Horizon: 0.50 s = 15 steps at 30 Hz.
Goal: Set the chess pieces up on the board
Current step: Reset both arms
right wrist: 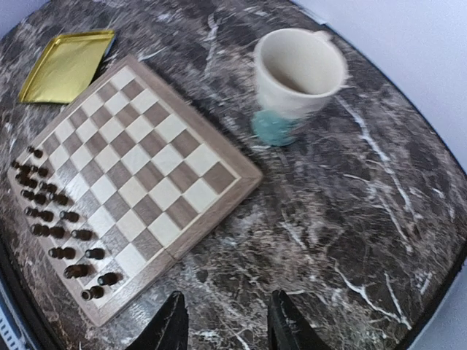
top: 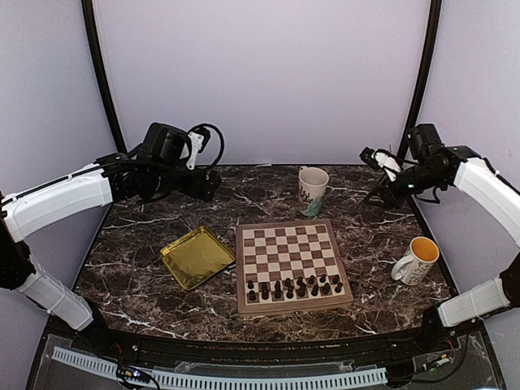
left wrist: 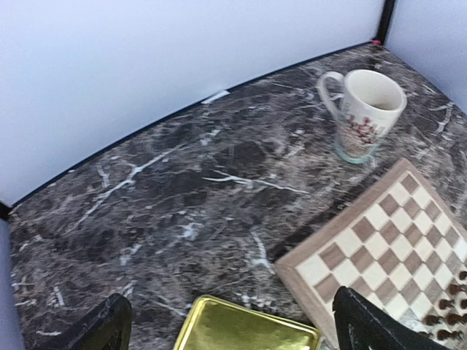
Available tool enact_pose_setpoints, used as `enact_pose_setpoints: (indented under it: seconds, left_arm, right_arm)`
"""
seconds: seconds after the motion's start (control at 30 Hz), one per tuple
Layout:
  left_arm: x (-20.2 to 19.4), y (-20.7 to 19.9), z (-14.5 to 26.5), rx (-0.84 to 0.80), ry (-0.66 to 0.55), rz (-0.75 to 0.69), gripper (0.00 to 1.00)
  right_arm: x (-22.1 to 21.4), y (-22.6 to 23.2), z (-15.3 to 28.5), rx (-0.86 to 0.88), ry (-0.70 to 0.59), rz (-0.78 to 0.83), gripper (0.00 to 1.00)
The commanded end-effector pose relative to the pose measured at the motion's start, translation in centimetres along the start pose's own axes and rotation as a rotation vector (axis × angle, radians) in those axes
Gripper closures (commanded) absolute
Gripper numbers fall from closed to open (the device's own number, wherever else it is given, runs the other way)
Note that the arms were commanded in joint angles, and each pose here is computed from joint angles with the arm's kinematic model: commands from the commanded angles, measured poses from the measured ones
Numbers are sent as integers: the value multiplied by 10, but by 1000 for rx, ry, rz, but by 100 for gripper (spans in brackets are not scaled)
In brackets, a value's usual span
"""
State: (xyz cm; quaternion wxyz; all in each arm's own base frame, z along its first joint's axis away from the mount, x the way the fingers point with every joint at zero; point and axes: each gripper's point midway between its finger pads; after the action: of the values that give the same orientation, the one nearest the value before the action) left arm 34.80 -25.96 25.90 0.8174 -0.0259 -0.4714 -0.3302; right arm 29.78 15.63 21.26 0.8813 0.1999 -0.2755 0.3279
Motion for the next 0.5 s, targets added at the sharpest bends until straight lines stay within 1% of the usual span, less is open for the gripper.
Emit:
enact_pose_setpoints:
  seconds: [0.0, 0.03, 0.07, 0.13, 0.17, 0.23, 0.27, 0.33, 0.4, 0.47]
  left_arm:
    - [7, 63, 29, 321, -14, -9, 1]
    - [12, 72, 35, 366, -35, -2, 1]
    - [19, 77, 41, 387, -65, 3, 1]
    - [28, 89, 54, 446, -116, 15, 1]
    - [31, 95, 59, 472, -138, 17, 1]
    - [34, 105, 70, 533, -175, 28, 1]
    - [34, 109, 75, 552, -182, 36, 1]
    - [33, 116, 78, 580, -166, 29, 1]
    - [29, 119, 75, 587, -116, 14, 1]
    - [19, 118, 69, 587, -71, 11, 1]
  right_arm:
    - [38, -41, 49, -216, -266, -88, 56]
    - [45, -57, 66, -313, -330, -126, 44]
    - [54, -64, 81, -373, -404, -153, 31]
    - [56, -81, 107, -512, -509, -200, 3]
    - [59, -84, 121, -562, -570, -214, 0]
    - [64, -85, 147, -625, -703, -243, 0]
    - [66, -86, 156, -644, -748, -262, 0]
    - [68, -91, 164, -665, -772, -328, 0]
    - [69, -95, 173, -682, -802, -381, 0]
    - [71, -95, 182, -698, -838, -402, 0]
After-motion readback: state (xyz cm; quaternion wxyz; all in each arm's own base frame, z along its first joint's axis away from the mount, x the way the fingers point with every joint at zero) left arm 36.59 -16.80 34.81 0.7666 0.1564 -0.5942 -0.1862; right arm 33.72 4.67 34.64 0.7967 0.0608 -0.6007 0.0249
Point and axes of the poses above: each gripper's point midway between its finger pads, its own z axis back along the fingers, its own y axis along the line the jaws close on, x = y × z, and after that the axes turned 14 degrees about -z, right-handed
